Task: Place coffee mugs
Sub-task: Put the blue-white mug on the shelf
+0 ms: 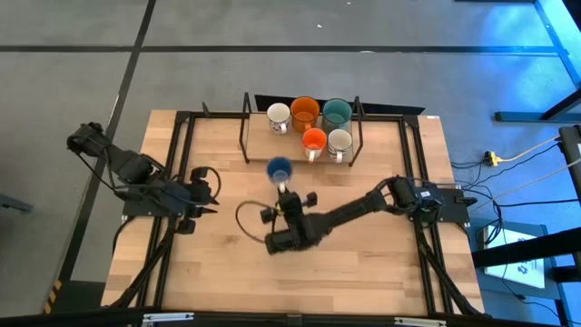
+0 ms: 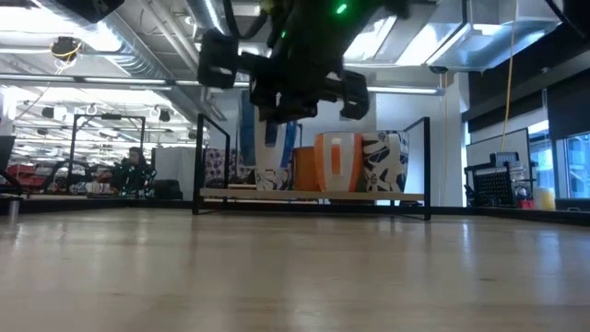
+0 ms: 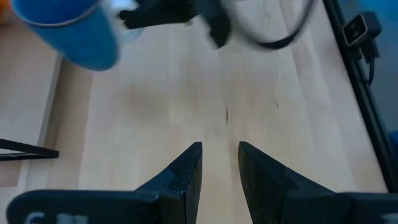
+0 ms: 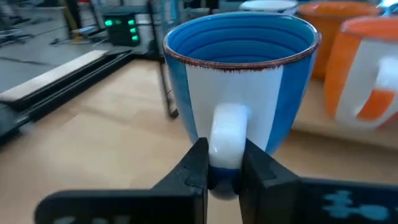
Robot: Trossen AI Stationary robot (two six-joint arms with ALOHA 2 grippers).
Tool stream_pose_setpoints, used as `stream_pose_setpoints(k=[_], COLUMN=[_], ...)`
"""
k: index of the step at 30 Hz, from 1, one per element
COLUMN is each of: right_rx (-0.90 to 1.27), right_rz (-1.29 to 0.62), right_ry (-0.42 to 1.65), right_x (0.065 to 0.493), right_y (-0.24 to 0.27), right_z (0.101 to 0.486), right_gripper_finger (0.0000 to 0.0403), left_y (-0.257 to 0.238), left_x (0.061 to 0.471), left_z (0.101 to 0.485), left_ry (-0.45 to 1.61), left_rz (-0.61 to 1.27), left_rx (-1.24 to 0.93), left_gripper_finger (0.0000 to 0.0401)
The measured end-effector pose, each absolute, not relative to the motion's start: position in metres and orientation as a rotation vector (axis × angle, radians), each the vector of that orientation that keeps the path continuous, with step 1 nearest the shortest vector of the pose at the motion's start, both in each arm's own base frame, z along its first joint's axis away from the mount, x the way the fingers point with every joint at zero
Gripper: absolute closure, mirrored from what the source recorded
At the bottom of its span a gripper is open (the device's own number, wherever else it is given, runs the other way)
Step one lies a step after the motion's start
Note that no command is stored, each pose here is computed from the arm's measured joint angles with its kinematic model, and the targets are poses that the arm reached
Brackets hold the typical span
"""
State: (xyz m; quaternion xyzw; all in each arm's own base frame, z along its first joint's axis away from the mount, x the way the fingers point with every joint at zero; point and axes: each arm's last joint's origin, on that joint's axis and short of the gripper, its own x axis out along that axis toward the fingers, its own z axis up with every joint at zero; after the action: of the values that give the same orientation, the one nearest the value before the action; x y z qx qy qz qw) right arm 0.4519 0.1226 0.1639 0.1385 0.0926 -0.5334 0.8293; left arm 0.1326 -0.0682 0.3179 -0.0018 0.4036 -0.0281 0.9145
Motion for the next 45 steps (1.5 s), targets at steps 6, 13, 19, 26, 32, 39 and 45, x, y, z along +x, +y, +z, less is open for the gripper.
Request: stream_pose_setpoints(k=[6,13,19,26,32,39,45], right_rx=[0.264,0.263,0.29,0.32,0.35,0.381,0.4], right_rz=[-1.221,-1.292,-1.313,-1.327,-1.329,-1.32,-1.304], right_ry=[0.186,0.209,0.269,0.32,0.312,0.315,0.346], right_x=[0.461,0.466,0.468,0.47,0.471,0.473,0.474], right_y=[0.083,0.045,0.021,0.0,-0.006,-0.008,-0.008], right_z=[0.165,0.164,0.163,0.161,0.161,0.159,0.155], right_gripper_finger=[0.0372,0.0372,0.0372,0.0372,0.0372,0.0332,0.0282], left_y=[-0.064,-0.063,-0.062,-0.062,-0.062,-0.062,-0.062], left_x=[0.125,0.124,0.124,0.124,0.124,0.124,0.124], left_z=[0.323,0.324,0.324,0.324,0.324,0.324,0.324], left_ry=[0.794,0.787,0.783,0.777,0.777,0.776,0.775], left_rz=[-0.061,-0.063,-0.054,-0.041,-0.04,-0.04,-0.035], left_rx=[-0.022,-0.025,-0.017,-0.012,-0.012,-0.013,-0.01], left_gripper_finger=[0.0303,0.0303,0.0303,0.0303,0.0303,0.0303,0.0303])
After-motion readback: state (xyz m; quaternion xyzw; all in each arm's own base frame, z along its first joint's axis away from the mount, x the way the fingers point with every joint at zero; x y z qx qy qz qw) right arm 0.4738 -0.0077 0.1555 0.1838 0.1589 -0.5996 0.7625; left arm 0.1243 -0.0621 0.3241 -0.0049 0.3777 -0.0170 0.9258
